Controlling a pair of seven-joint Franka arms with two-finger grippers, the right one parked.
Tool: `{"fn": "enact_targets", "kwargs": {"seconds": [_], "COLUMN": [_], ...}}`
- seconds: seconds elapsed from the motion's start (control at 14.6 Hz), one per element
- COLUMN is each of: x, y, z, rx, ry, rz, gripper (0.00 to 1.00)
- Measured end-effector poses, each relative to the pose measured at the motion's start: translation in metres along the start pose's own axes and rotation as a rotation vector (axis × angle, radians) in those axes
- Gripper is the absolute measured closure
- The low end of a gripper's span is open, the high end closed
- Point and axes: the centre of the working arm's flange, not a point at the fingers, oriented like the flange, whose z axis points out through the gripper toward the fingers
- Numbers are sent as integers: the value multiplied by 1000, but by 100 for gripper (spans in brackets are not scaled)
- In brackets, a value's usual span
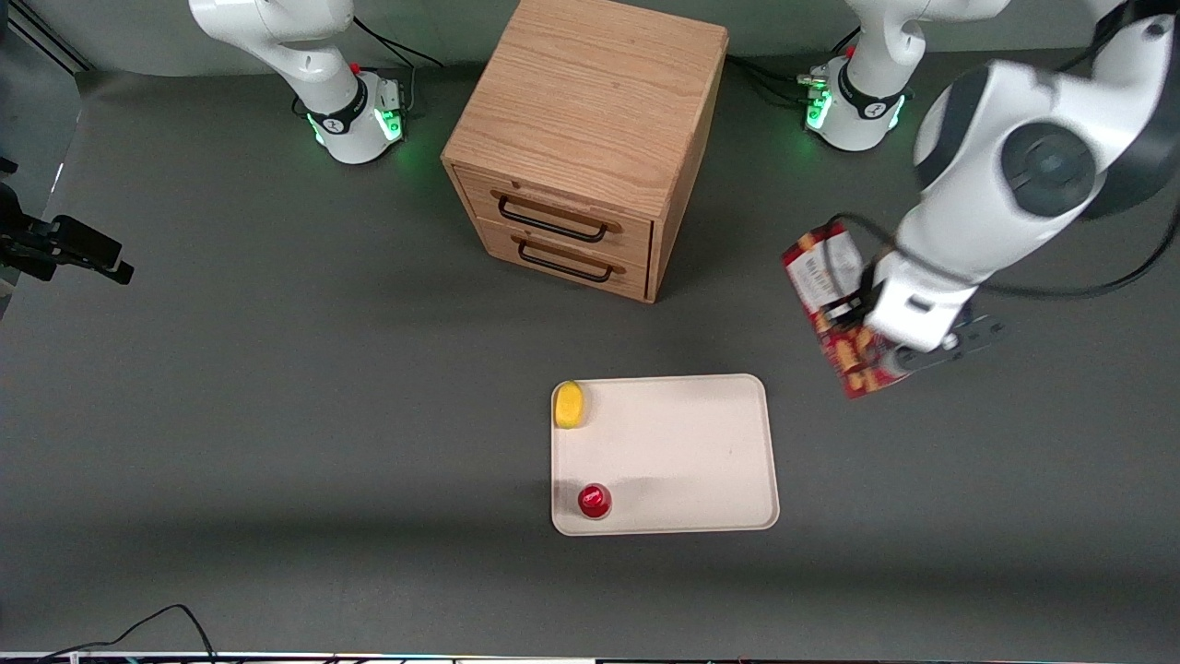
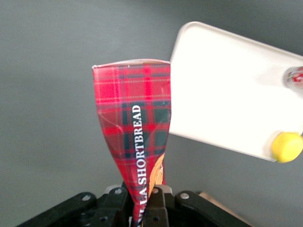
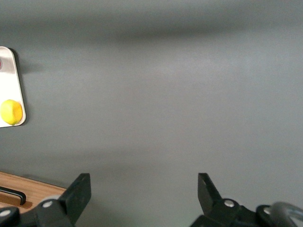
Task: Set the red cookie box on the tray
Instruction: 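Lift the red box and carry it over the white tray, then lower the box onto the tray and open the left gripper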
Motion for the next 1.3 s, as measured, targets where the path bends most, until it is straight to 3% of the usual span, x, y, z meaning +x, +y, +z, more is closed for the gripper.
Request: {"fn": "enact_targets", "kwargs": {"seconds": [0.21,0.41,0.55,0.89,1.3], "x": [22,29,31,36,42], "y": [46,78,89,95,89], "z": [65,129,164,214,250], "rx": [-67,-99,-100,-98,-101], "ry": [38,106,148,196,196], "rz": [-14,-25,-24,15,15], "gripper": [89,89,89,89,89]}}
